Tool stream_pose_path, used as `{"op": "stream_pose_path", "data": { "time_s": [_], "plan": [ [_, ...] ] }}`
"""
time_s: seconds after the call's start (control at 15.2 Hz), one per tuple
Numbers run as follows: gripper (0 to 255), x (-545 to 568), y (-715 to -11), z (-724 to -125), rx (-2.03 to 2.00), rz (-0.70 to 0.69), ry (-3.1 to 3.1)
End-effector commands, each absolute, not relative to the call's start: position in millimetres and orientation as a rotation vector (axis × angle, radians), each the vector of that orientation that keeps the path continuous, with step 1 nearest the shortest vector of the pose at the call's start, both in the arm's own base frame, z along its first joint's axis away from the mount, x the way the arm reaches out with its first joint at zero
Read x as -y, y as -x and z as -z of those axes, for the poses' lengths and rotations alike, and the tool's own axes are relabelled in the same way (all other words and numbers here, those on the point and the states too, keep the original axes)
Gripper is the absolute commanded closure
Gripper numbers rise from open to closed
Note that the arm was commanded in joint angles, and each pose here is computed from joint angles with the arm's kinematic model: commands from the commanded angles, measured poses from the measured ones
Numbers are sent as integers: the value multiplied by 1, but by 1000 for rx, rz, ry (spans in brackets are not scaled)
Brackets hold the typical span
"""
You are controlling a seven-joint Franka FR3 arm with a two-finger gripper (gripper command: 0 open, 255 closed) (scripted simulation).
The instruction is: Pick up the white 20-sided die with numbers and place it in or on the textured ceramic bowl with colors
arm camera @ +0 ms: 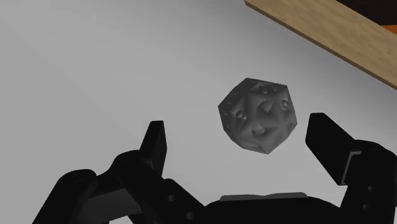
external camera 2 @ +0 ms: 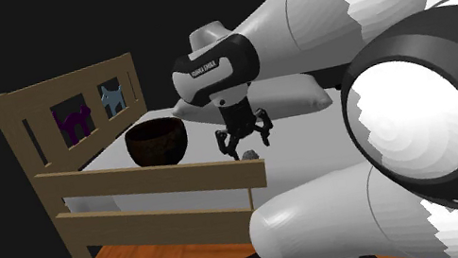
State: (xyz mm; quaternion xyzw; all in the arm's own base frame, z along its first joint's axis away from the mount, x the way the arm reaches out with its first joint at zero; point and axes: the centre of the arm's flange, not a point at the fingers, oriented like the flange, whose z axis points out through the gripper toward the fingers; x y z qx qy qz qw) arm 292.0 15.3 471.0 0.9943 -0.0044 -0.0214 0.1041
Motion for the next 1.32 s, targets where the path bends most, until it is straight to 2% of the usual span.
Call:
{"op": "stream_pose_path", "data": {
  "time_s": [0.0,0.33,0.4,0.99,1.25],
  "plan": [
    [0,-15,-293,-469,13,63,-2932],
    [0,-15,-293,-469,13,63,-2932],
    [255,-15,-293,-469,13,63,-2932],
    [255,-15,-293,-469,13,63,-2932],
    [255,-15,-293,-490,13,63,-2932]
  ]
}}
